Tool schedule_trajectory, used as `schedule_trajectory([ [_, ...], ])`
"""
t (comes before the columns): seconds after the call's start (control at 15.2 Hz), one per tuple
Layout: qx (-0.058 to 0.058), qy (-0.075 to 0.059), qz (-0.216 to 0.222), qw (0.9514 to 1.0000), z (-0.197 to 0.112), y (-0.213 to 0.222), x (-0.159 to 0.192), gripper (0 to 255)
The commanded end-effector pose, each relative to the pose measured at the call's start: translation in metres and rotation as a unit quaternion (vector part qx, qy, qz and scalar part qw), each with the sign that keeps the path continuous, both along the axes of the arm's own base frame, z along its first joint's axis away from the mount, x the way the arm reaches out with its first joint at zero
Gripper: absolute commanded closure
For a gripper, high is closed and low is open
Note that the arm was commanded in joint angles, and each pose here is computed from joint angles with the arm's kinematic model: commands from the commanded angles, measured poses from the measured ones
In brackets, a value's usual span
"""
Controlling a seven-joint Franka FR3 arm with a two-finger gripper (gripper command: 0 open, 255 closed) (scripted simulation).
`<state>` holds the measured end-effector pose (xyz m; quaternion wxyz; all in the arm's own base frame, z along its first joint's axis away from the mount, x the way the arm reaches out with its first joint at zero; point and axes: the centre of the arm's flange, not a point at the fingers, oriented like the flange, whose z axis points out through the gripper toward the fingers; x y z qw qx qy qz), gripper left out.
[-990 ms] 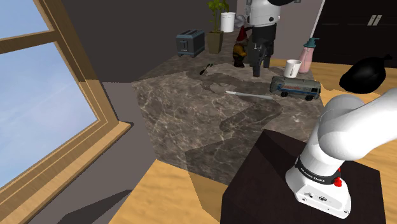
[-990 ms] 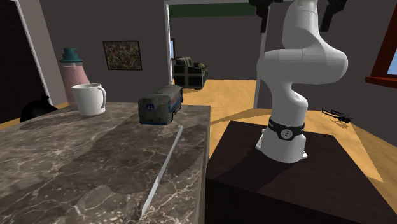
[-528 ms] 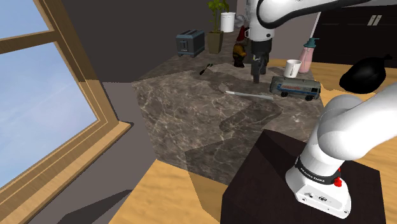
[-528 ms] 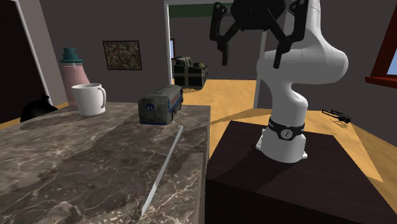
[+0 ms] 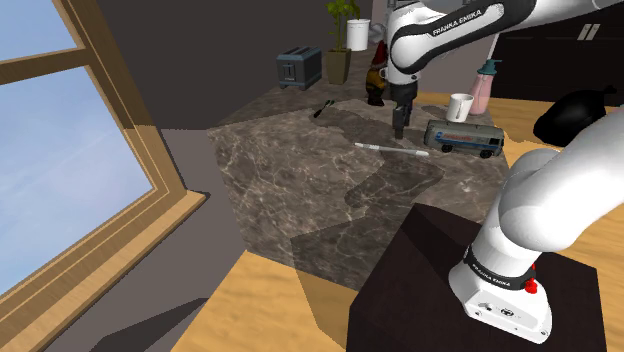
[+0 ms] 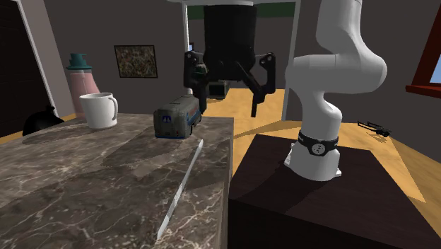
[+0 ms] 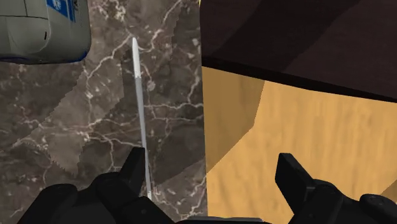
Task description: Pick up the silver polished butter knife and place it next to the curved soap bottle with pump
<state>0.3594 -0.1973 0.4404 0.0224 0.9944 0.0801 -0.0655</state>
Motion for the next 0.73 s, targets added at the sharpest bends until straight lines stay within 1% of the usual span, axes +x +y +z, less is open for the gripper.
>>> schedule_trajectory([
  [0.0,-0.001,0.000,0.014,0.9999,-0.017,-0.019,0.005,0],
  [0.33,-0.002,0.002,0.047,0.9989,-0.060,-0.061,0.029,0],
  [0.4,-0.002,0.002,0.047,0.9989,-0.060,-0.062,0.029,0],
  [0.66,-0.002,0.002,0.047,0.9989,-0.081,-0.063,0.026,0],
])
